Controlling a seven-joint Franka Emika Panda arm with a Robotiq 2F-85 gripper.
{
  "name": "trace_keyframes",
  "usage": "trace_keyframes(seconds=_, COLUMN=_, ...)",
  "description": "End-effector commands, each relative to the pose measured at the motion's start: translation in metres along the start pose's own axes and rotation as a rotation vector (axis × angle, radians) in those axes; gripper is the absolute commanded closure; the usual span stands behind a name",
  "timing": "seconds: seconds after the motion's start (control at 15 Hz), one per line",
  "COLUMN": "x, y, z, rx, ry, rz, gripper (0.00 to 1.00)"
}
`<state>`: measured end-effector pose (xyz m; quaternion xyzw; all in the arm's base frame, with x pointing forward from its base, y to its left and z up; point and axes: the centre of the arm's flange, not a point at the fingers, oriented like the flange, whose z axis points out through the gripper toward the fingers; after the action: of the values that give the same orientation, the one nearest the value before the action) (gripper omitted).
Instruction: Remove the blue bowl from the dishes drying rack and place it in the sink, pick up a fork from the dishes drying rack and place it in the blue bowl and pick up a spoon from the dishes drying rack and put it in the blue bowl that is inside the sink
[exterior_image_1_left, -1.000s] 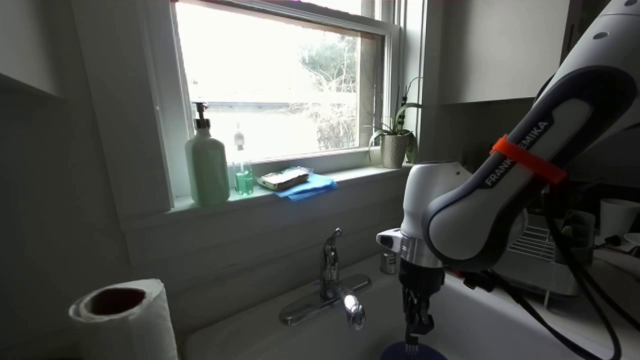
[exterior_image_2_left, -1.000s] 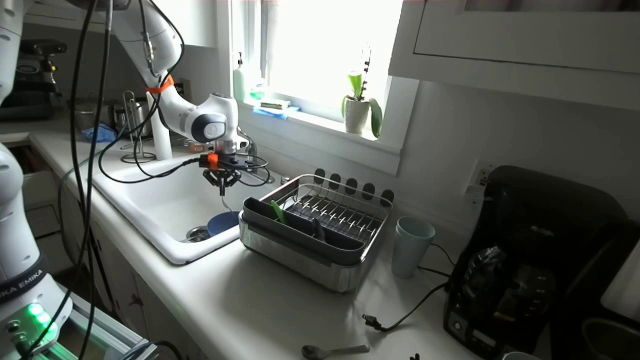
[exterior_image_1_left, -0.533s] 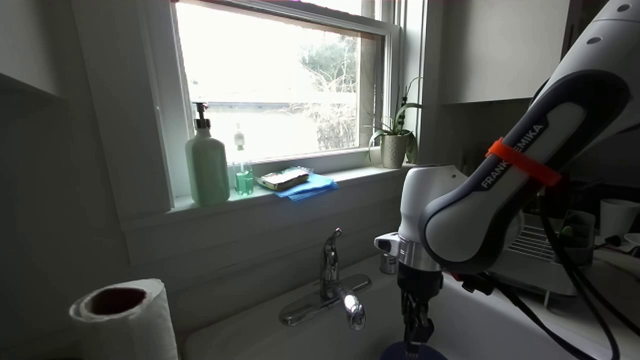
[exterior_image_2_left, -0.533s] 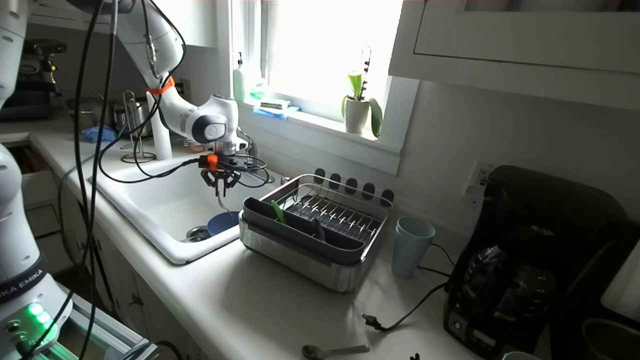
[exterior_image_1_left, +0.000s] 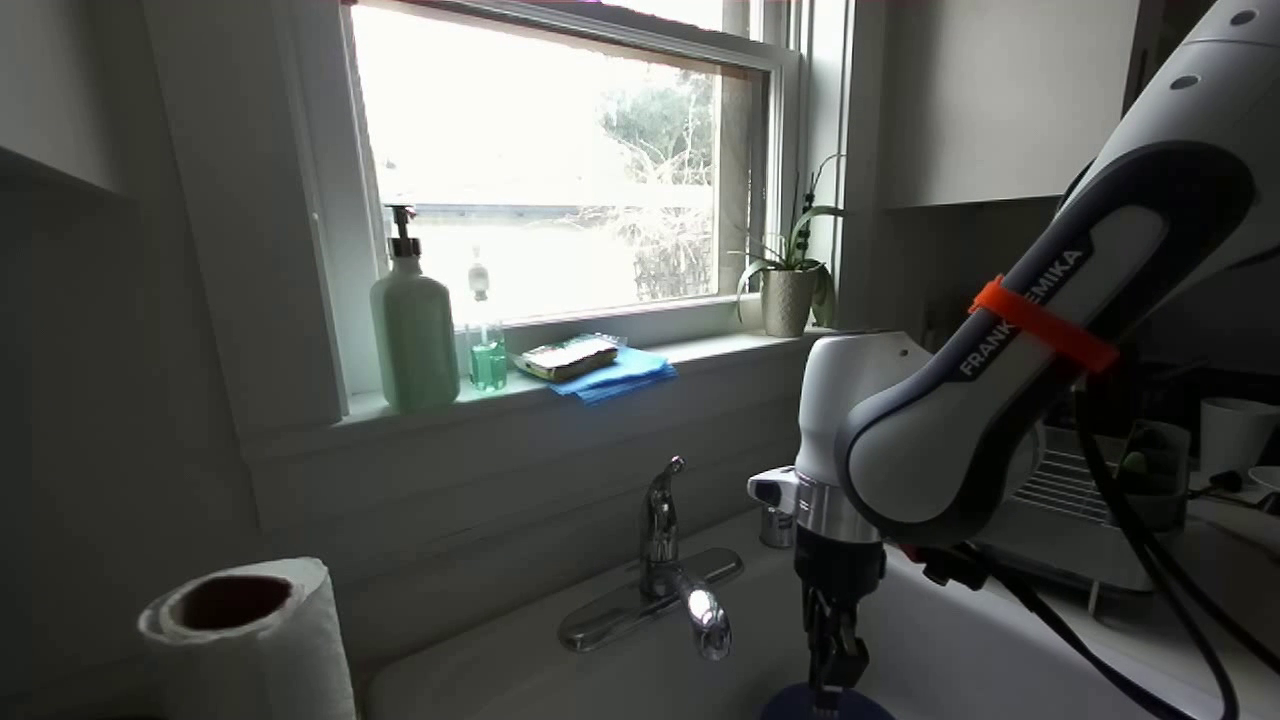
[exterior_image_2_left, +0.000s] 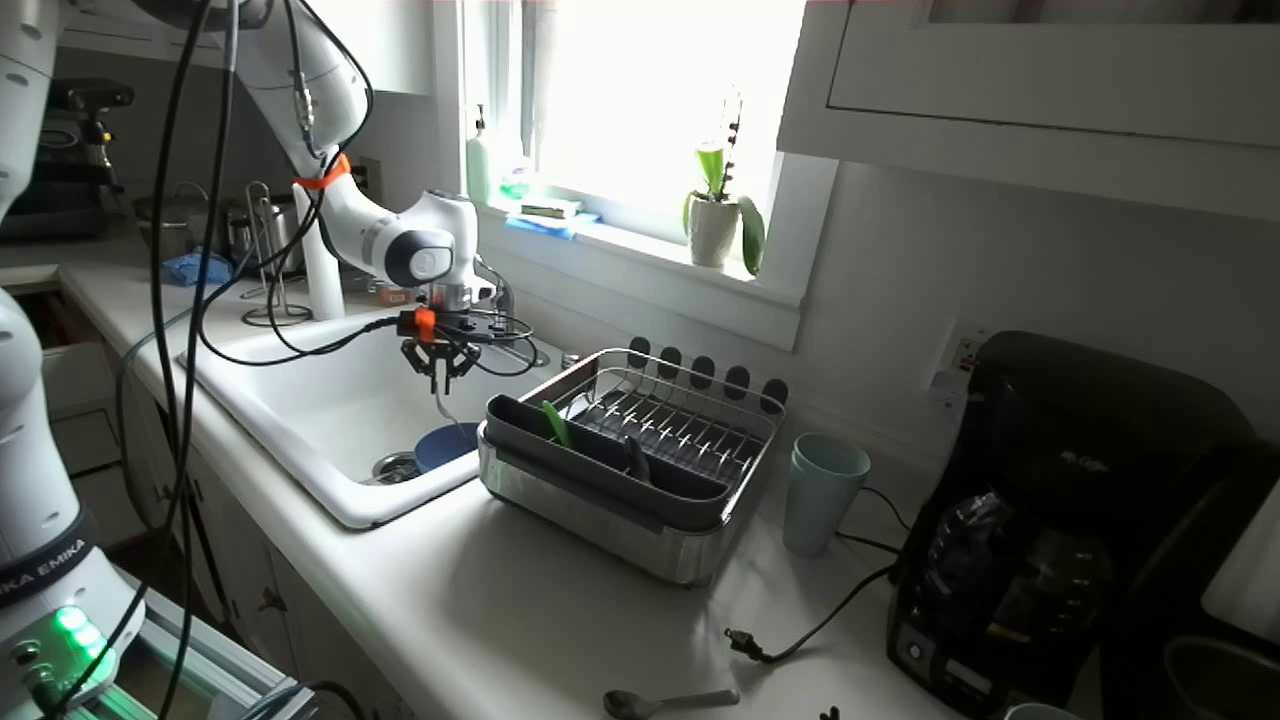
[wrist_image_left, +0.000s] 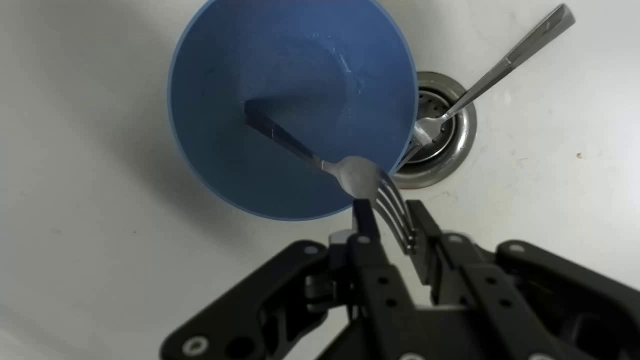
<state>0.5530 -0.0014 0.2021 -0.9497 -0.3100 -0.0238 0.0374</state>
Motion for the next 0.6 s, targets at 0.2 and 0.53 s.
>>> trace_keyframes(seconds=0.2, x=0.0018, y=0.0070, z=0.0004, rx=0.008, ry=-0.016, rz=-0.022, gripper=0.25)
trace_keyframes(seconds=0.53, x=0.0004, y=0.0078, z=0.0007, rx=0.009, ry=-0.017, rz=-0.023, gripper=0.01)
